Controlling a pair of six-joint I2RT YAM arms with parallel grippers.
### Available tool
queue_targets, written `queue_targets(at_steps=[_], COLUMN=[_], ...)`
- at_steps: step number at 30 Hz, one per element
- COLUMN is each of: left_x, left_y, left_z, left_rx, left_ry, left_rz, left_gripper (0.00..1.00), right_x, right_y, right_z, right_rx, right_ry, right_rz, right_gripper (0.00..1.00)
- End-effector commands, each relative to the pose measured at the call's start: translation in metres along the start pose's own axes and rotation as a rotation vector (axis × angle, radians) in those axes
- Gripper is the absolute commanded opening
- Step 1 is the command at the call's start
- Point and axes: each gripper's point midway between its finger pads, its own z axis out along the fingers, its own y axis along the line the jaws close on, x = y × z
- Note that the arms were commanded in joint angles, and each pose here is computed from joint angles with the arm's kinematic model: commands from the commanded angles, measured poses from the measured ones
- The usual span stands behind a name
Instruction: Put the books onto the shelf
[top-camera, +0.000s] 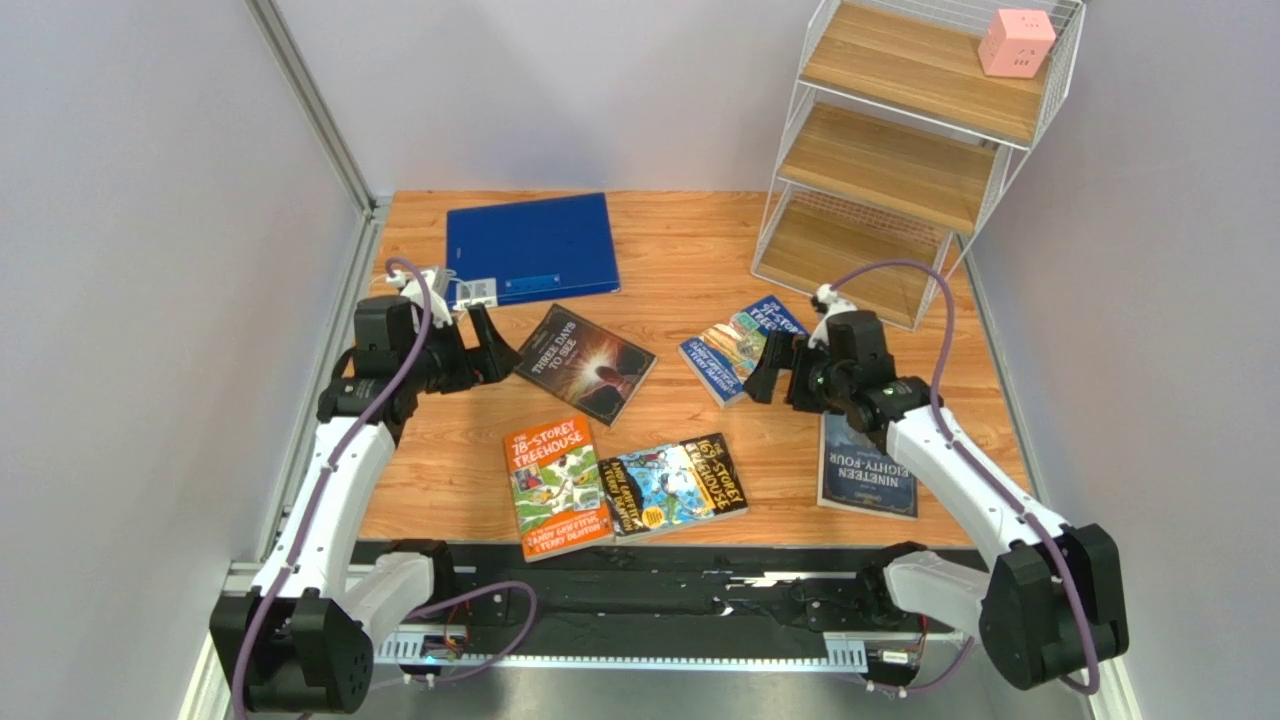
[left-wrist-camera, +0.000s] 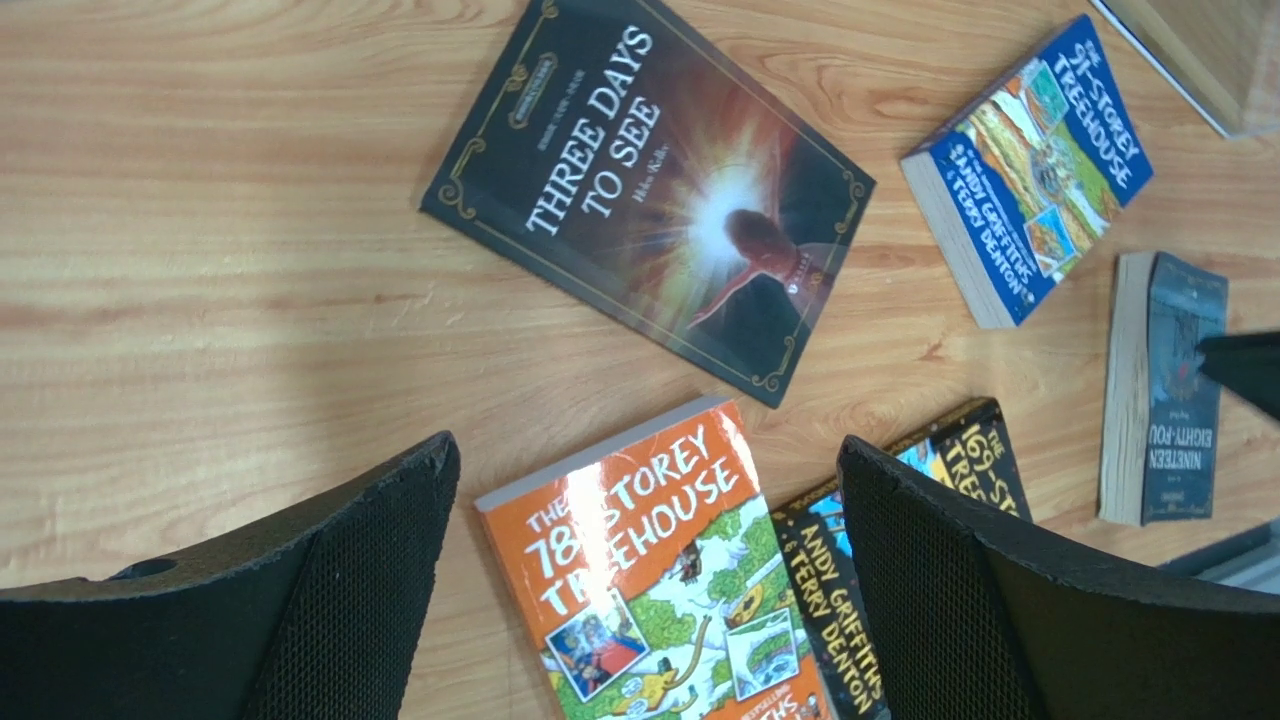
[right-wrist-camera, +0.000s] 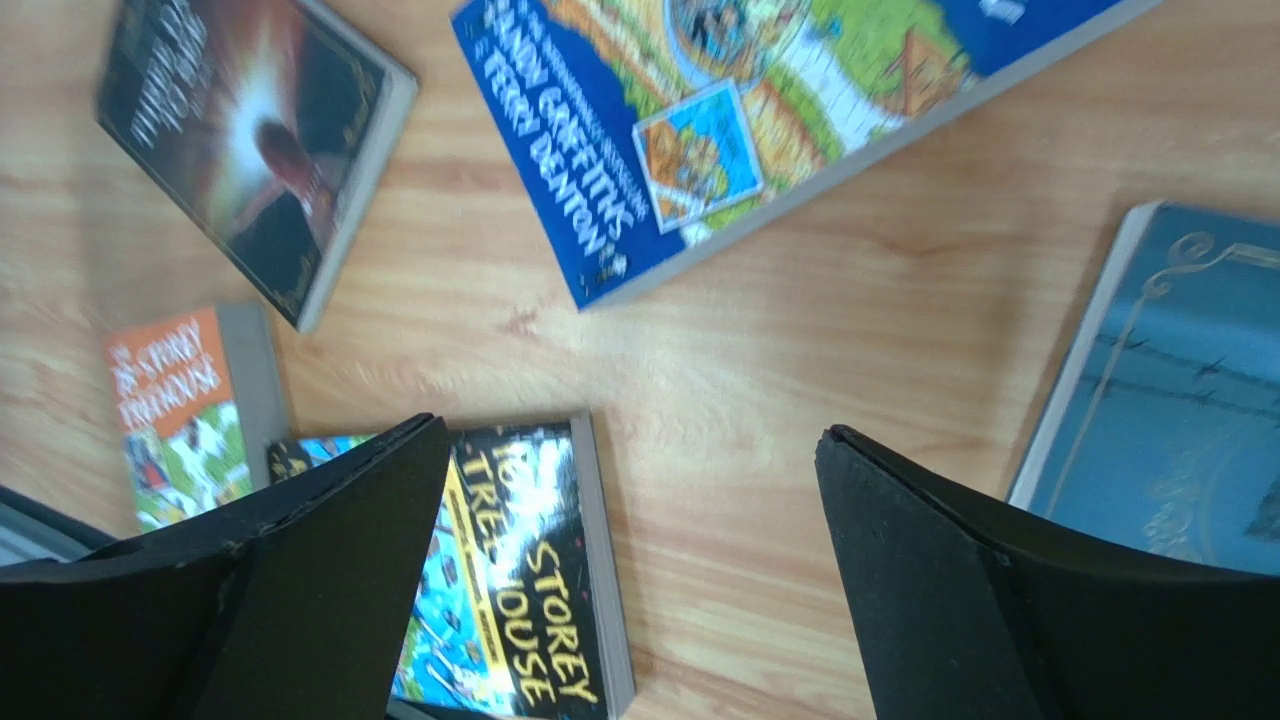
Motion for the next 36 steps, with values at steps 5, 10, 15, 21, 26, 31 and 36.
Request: queue_targets(at_steps=[5, 10, 15, 21, 26, 31, 36], left_x=[0.018, 0.046, 0.075, 0.119, 0.136, 0.146, 0.155], left_y=[0.016, 0.007, 0.016, 0.034, 0.042, 0.048, 0.053], left_z=[-0.006, 0.003, 0.006, 0.012, 0.019, 0.021, 0.020], left_rx=[-0.120, -0.033, -0.089, -0.236, -0.294, -0.309, -0.323], left_ry=[0.021, 0.052, 0.159, 0.396, 0.412, 0.389, 0.399], left_rz=[-0.193, -0.294, -0.389, -0.419, -0.462, -0.489, -0.472], left_gripper=[1.00, 0.99, 0.30, 0.00, 0.00, 0.00, 0.00], right_x=[0.003, 0.031, 0.057, 0.080, 0.087, 0.094, 0.107], right_y=[0.029, 0.058, 0.093, 0.134, 0.172, 0.203, 0.235], right_z=[-0.014, -0.004, 0.006, 0.024, 0.031, 0.050, 0.068], right_rx=[0.027, -0.022, -0.121, -0.229, -0.363, -0.452, -0.526], right_ry=[0.003, 0.095, 0.153, 0.215, 0.243, 0.280, 0.369], right_rz=[-0.131, -0.176, -0.221, -0.252, -0.274, -0.276, -0.267], right_gripper=[1.00, 1.00, 1.00, 1.00, 0.74, 0.68, 0.73])
